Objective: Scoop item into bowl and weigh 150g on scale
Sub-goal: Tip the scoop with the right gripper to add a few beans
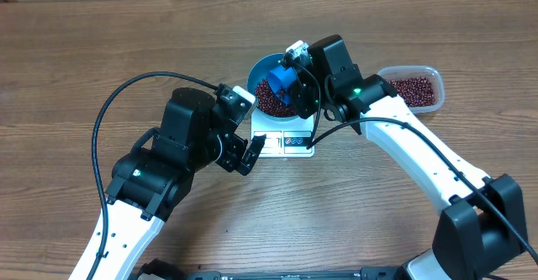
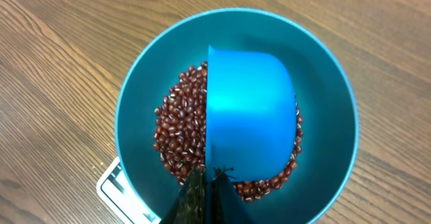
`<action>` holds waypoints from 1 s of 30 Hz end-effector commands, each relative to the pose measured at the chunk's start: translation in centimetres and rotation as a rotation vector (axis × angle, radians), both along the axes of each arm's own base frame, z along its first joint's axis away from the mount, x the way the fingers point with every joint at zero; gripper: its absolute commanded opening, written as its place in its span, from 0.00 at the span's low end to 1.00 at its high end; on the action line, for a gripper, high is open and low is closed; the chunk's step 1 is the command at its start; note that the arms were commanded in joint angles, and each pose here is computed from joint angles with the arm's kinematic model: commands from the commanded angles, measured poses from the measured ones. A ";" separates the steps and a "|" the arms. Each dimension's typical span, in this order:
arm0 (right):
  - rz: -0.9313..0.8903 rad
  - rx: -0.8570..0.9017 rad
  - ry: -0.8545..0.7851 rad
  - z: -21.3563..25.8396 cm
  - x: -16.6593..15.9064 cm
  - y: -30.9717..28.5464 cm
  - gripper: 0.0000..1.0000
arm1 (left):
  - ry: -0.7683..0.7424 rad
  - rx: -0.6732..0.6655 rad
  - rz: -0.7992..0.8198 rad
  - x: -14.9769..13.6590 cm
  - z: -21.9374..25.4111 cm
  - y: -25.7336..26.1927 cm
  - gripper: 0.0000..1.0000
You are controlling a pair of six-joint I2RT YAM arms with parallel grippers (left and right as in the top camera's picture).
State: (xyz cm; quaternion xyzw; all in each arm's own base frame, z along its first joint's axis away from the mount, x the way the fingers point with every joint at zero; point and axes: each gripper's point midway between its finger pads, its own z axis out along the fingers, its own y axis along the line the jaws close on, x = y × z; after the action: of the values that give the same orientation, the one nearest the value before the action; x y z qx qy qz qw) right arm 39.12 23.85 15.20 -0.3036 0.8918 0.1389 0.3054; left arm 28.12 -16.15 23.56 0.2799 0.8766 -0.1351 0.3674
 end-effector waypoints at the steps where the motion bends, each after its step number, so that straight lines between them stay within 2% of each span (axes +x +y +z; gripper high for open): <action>1: -0.012 0.050 -0.089 4.1 0.9 0.1 0.04 | 0.002 0.005 -0.020 -0.1 -0.3 -0.1 1.00; 30: -0.030 0.038 -0.150 5.4 1.5 -0.3 0.04 | 0.007 0.007 -0.021 0.0 -0.4 -0.1 1.00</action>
State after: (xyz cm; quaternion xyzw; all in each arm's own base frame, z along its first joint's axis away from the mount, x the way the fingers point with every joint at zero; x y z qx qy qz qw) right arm 39.83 23.60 17.06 -0.2981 0.8849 0.1280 0.3343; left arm 28.13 -16.16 23.54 0.2798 0.8768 -0.1351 0.3670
